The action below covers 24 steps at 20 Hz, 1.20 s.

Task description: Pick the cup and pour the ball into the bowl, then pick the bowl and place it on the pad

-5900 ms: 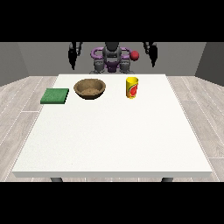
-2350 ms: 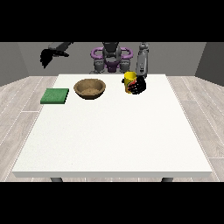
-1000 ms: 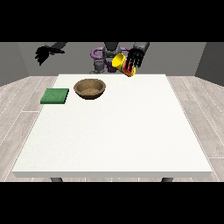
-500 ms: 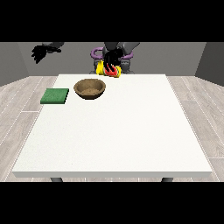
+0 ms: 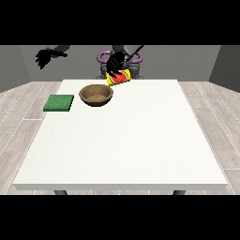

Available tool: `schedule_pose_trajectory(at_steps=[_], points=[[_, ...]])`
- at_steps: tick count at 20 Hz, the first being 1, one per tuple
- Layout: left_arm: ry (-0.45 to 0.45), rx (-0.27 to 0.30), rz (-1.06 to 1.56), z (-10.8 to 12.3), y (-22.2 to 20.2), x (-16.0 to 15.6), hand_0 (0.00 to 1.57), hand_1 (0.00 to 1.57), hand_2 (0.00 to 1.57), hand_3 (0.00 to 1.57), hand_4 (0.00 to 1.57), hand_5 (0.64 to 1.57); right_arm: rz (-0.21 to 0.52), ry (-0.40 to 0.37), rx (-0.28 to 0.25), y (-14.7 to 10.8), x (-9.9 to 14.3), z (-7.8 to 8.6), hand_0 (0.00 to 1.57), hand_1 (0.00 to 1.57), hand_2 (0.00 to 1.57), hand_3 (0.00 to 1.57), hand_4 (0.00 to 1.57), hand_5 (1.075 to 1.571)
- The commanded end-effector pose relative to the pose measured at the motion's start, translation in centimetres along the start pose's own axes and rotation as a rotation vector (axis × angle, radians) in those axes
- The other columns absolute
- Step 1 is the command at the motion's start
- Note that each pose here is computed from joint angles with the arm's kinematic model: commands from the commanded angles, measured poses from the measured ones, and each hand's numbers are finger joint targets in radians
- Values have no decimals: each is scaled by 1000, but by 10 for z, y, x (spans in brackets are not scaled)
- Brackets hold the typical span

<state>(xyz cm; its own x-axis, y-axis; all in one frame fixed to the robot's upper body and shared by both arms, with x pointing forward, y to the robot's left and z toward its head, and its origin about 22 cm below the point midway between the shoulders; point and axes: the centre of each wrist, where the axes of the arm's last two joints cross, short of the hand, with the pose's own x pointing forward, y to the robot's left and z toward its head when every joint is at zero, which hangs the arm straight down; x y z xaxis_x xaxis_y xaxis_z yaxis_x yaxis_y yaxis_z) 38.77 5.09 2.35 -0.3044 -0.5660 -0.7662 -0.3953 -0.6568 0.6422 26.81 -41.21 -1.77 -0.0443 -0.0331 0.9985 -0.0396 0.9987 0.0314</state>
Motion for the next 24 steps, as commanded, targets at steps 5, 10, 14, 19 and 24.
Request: schedule_pose_trajectory(at_steps=[5,10,14,19,24], points=[[-56,31,-92,-10,25,-11,1447,1447,1571,1571,1532,1135,-39,59,-43,14,-5,-12,0,0,0,0,0,1568],[413,36,705,0,-3,-53,1301,1301,1571,1571,1571,1190,-16,72,-76,2,-7,7,0,0,0,0,225,1565],[587,92,1116,17,-18,-48,1023,1023,1257,941,1391,1300,-13,73,-100,7,-12,12,0,0,0,0,225,1565],[828,131,1614,47,-40,-45,0,0,0,0,0,1541,-70,-1,-26,45,-13,-13,0,0,0,0,331,1568],[678,330,1949,69,-36,-47,0,0,0,0,0,1563,-69,-26,-50,94,-18,-33,0,0,0,0,252,1571]])
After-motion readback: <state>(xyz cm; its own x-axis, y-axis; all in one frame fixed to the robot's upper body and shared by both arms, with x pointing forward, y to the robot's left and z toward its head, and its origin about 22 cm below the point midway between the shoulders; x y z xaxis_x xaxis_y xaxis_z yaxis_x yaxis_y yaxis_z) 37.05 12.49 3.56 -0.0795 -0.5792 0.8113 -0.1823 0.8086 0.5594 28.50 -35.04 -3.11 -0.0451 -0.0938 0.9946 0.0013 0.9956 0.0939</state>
